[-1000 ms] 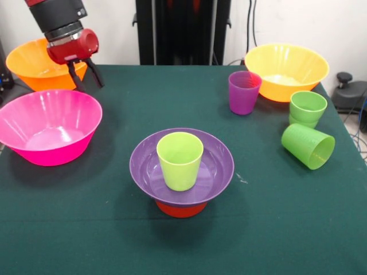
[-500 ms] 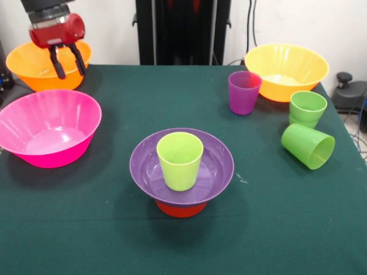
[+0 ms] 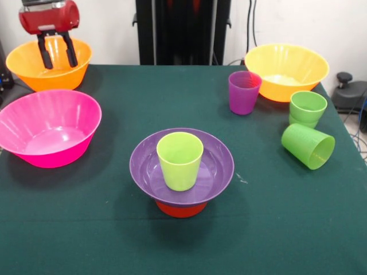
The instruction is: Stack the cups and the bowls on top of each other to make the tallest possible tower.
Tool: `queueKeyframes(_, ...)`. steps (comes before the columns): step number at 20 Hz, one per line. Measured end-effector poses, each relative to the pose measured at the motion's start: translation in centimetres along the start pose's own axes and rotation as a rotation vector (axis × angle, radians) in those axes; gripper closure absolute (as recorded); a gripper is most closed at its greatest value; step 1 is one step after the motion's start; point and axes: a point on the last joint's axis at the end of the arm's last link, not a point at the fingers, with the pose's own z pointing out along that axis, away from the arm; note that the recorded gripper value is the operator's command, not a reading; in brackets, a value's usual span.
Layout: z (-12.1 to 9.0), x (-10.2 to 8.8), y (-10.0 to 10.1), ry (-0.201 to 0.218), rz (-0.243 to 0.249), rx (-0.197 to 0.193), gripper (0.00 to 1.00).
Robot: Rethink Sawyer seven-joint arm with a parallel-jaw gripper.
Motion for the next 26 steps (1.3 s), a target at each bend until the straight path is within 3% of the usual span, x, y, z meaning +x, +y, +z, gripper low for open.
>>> queueKeyframes(5,1.6,-0.3,2.1,-0.062,-0.074,0.002,0.0)
queueKeyframes(12,3.6,0.6,3.7,-0.104,-0.13,-0.007,0.0)
queueKeyframes(21,4.3,1.9,3.3,-0.079,-0.098,-0.008,0.0)
queueKeyframes(26,2.9,0.9,2.5,-0.068,-0.021,-0.008,0.0)
